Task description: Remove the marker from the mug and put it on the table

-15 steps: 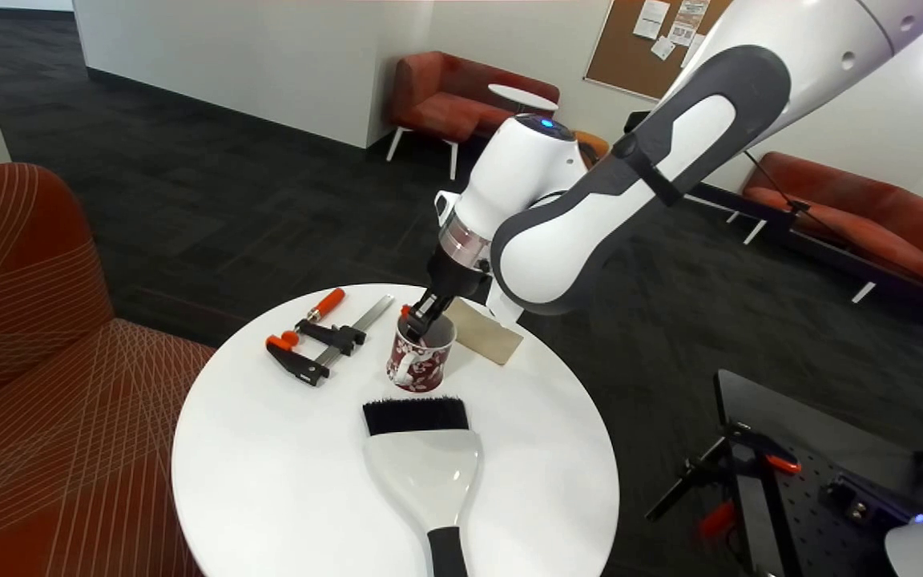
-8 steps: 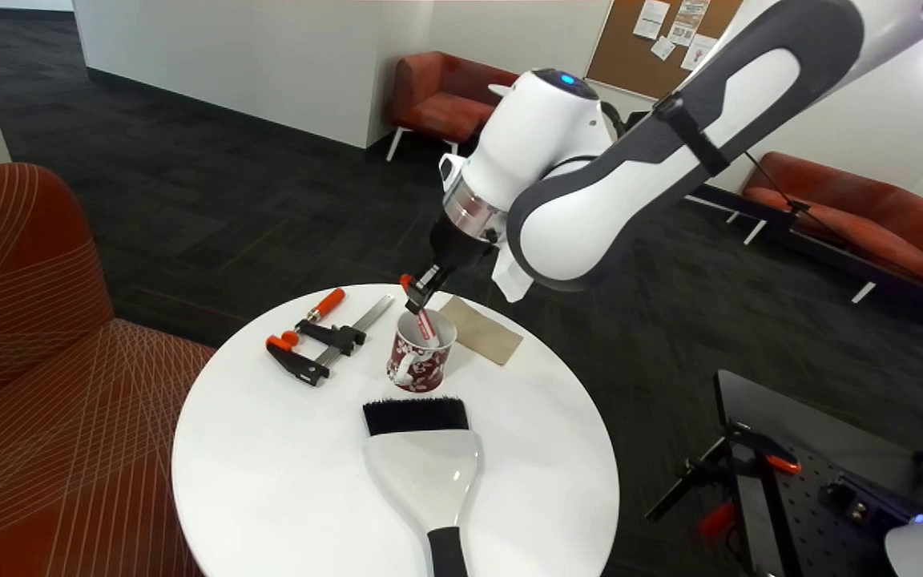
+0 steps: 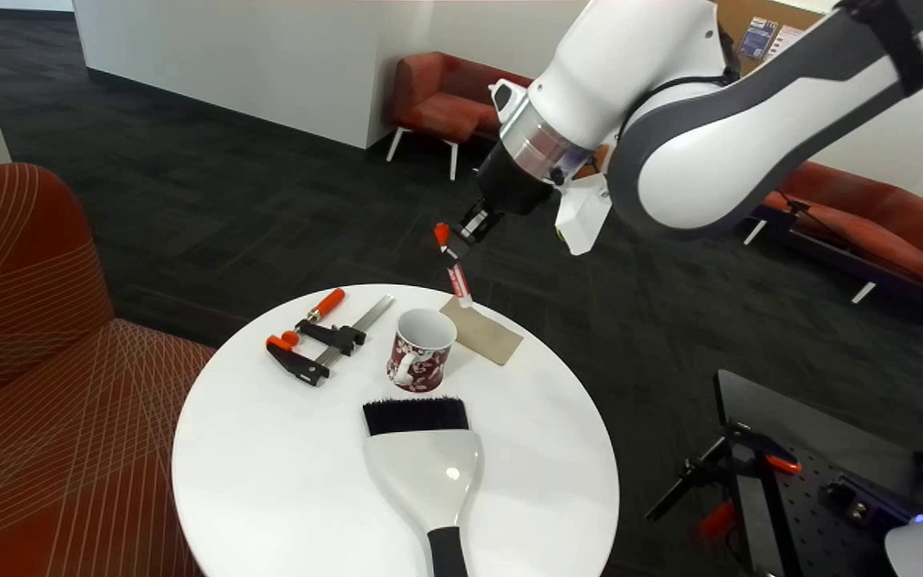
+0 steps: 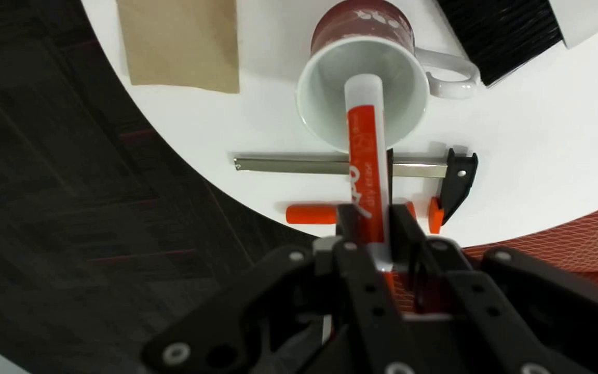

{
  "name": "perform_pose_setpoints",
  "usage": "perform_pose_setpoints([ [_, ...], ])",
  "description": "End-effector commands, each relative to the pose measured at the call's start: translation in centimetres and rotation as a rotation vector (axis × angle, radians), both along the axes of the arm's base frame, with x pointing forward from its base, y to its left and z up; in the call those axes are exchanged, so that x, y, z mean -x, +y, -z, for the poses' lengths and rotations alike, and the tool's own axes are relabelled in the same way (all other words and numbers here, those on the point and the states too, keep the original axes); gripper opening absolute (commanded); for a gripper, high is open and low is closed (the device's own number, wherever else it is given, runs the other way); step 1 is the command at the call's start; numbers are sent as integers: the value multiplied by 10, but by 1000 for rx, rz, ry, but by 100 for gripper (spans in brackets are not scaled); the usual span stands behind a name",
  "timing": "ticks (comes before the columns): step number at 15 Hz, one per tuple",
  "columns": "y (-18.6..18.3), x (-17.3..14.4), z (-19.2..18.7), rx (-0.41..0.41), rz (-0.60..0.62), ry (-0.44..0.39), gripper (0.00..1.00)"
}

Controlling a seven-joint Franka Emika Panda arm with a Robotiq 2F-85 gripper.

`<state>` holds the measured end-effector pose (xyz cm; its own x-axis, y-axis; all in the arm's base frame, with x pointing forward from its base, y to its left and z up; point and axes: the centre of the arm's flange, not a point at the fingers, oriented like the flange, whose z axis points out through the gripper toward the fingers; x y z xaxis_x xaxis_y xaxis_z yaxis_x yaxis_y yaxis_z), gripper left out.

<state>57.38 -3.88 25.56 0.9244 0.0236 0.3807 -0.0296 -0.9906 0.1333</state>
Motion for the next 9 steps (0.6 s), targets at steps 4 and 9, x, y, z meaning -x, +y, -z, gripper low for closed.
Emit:
perform_pose_setpoints([
  [4, -22, 58, 0, -9, 95, 99, 5],
  [9, -45, 79, 42, -40, 158, 193, 5],
])
